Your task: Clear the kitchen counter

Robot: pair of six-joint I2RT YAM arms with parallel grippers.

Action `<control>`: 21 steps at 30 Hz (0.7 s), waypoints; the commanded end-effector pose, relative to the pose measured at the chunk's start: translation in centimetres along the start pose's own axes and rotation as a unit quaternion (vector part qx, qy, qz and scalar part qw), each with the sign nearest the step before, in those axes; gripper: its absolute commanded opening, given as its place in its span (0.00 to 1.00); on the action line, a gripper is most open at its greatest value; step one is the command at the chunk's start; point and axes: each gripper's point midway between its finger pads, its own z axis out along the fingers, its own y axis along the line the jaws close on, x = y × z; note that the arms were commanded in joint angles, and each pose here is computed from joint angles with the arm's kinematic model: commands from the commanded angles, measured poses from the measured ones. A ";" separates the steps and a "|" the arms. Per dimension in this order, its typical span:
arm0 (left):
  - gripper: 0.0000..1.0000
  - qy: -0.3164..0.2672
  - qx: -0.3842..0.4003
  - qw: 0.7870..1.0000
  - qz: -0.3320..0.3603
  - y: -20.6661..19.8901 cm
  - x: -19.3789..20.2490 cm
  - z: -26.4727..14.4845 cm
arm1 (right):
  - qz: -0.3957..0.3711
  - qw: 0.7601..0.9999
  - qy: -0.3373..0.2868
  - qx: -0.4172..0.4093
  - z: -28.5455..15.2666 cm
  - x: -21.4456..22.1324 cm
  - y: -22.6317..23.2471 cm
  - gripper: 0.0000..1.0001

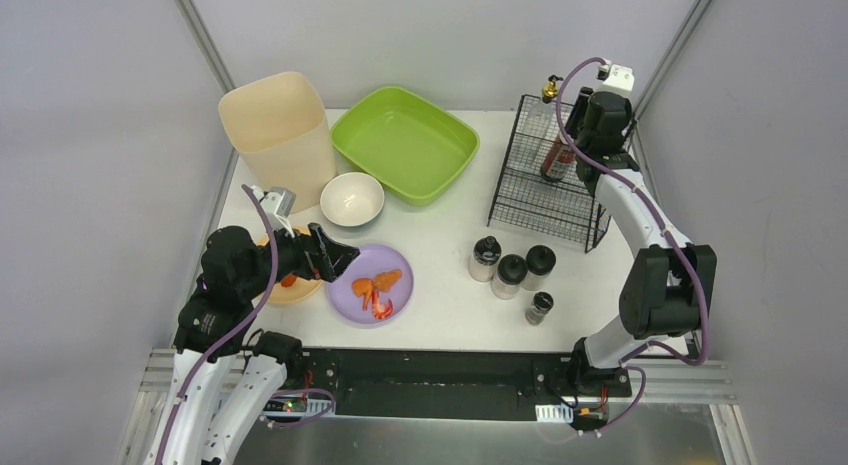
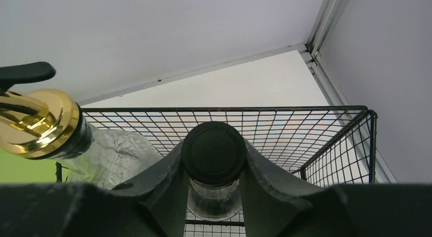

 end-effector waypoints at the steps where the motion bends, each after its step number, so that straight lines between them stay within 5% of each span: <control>1: 1.00 -0.018 0.011 1.000 0.003 -0.5 -1.1 0.1 | 0.019 0.997 -0.073 -0.030 -1.8 -4.8 2.0 0.41; 21: 1.00 -0.022 0.006 1.000 0.006 -0.3 -1.2 0.0 | 0.035 0.991 -0.119 -0.043 -7.6 -9.3 2.4 0.99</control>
